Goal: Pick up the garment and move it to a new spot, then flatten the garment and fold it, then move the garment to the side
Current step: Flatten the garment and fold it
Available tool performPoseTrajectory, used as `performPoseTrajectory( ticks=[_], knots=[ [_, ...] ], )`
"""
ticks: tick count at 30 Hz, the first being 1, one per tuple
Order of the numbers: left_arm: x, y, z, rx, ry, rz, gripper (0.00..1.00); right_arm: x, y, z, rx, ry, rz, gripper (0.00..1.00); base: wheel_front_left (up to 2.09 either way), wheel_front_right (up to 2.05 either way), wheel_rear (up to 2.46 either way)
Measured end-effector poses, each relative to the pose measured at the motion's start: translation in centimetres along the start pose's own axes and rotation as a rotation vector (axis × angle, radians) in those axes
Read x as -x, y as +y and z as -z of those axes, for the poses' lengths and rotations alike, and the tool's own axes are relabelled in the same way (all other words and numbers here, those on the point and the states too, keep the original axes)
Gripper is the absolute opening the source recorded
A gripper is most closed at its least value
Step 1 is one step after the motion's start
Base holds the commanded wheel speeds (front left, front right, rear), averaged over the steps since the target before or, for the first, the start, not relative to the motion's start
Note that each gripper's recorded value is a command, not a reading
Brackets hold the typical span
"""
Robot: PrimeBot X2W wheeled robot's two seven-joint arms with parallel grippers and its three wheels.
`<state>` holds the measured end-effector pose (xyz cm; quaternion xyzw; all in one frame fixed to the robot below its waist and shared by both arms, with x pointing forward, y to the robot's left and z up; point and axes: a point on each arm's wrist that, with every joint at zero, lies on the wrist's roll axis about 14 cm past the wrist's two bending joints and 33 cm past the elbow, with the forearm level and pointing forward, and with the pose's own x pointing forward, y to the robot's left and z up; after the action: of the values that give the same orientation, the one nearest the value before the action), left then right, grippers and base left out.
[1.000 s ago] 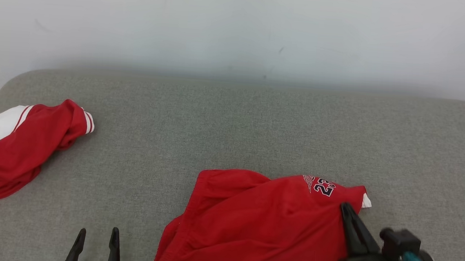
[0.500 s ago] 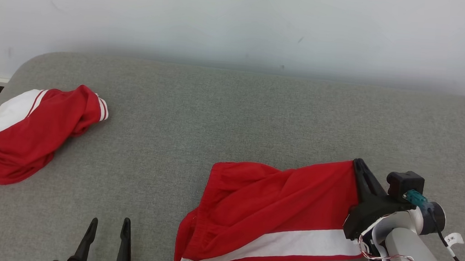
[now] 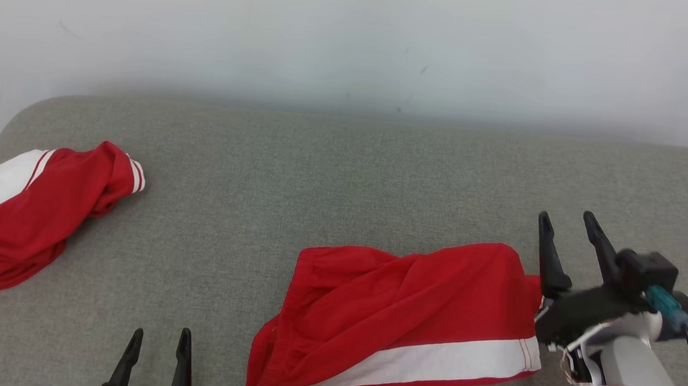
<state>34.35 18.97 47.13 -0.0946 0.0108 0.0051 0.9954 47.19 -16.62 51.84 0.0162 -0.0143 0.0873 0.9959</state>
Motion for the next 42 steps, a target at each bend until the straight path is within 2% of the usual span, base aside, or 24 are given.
performPoseTrajectory(
  ticks=[8,20,29,36,42],
  knots=[
    [0.7,-0.4,-0.2,-0.004,-0.009,0.02,1.0,5.9,-1.6,0.0,-0.04,-0.058,0.076,1.0,0.0,0.0,0.0],
    [0.9,-0.7,-0.2,-0.003,-0.007,0.035,1.0,12.9,0.1,5.2,-0.073,0.076,0.11,1.0,0.0,0.0,0.0],
    [1.4,-2.8,1.6,-0.017,0.048,0.1,1.0,13.6,0.9,6.8,-0.064,0.13,0.094,1.0,0.0,0.0,0.0],
    [2.7,-7.1,4.2,-0.037,0.132,0.257,1.0,12.9,1.3,7.3,-0.03,0.153,0.056,1.0,0.0,0.0,0.0],
    [3.4,-7.5,6.3,-0.039,0.208,0.292,1.0,12.4,1.1,8.6,-0.003,0.201,0.035,1.0,0.0,0.0,0.0]
  ],
)
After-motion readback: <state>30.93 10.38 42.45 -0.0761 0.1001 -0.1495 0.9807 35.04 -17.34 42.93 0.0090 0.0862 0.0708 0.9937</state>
